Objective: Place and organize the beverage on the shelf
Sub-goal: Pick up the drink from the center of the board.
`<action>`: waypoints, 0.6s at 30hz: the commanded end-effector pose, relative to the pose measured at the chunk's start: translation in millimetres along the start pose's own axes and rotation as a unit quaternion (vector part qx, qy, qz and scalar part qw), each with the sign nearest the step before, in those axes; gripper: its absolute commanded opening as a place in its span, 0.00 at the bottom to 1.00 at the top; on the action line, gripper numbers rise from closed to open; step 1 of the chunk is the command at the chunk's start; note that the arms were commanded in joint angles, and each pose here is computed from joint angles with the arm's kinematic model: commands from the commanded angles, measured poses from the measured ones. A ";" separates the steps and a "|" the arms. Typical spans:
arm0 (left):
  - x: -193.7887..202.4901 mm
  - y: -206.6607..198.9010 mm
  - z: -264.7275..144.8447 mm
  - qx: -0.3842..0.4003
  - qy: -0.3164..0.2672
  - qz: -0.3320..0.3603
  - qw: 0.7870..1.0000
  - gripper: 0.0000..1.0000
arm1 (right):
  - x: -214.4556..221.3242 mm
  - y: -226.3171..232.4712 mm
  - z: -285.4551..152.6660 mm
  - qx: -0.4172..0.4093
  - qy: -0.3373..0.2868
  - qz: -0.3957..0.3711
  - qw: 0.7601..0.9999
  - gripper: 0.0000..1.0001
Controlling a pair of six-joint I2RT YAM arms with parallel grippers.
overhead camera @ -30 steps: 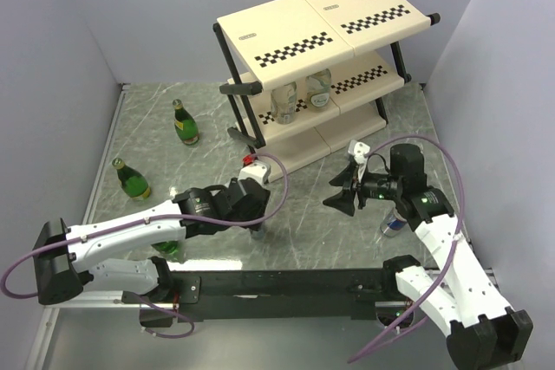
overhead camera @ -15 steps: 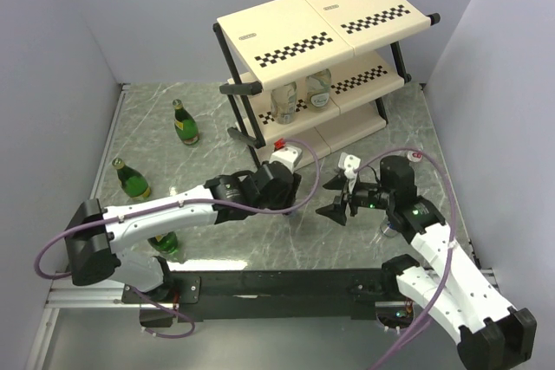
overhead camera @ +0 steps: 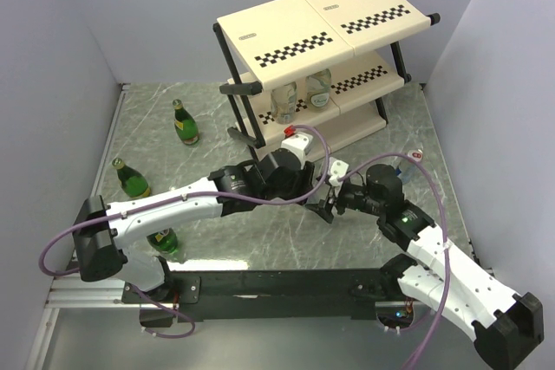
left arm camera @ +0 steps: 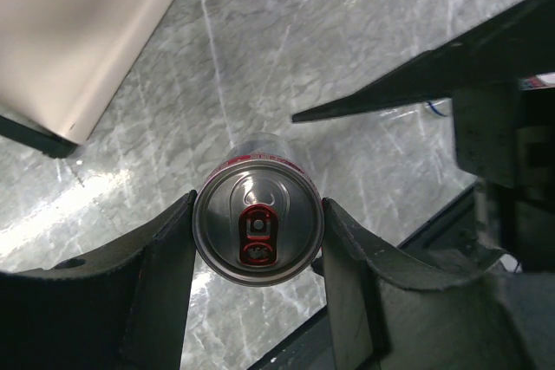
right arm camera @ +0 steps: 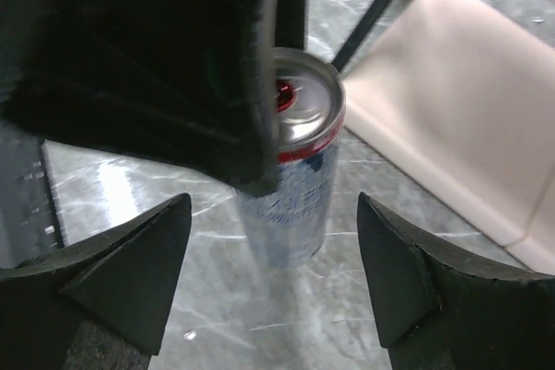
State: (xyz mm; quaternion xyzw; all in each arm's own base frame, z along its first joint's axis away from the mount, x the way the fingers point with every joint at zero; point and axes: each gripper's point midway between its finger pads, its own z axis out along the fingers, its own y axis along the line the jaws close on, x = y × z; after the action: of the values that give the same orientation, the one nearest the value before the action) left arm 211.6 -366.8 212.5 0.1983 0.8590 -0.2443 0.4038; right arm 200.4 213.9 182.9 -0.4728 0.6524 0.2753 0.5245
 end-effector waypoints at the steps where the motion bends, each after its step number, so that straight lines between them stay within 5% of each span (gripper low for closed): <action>1: -50.2 -32.3 -15.7 0.061 -0.065 -0.032 0.996 0.00 | -12.8 -21.2 3.4 0.053 -0.020 -0.033 0.998 0.83; 18: -67.9 -50.0 -28.3 0.119 -0.073 -0.056 0.989 0.00 | -16.9 -10.9 6.8 0.025 -0.031 -0.052 0.998 0.84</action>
State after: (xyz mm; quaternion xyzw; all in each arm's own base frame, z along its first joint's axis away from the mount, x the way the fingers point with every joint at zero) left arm 209.0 -374.0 220.3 0.2026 0.8559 -0.2786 0.3858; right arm 215.0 213.2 188.5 -0.4704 0.6451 0.2375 0.5533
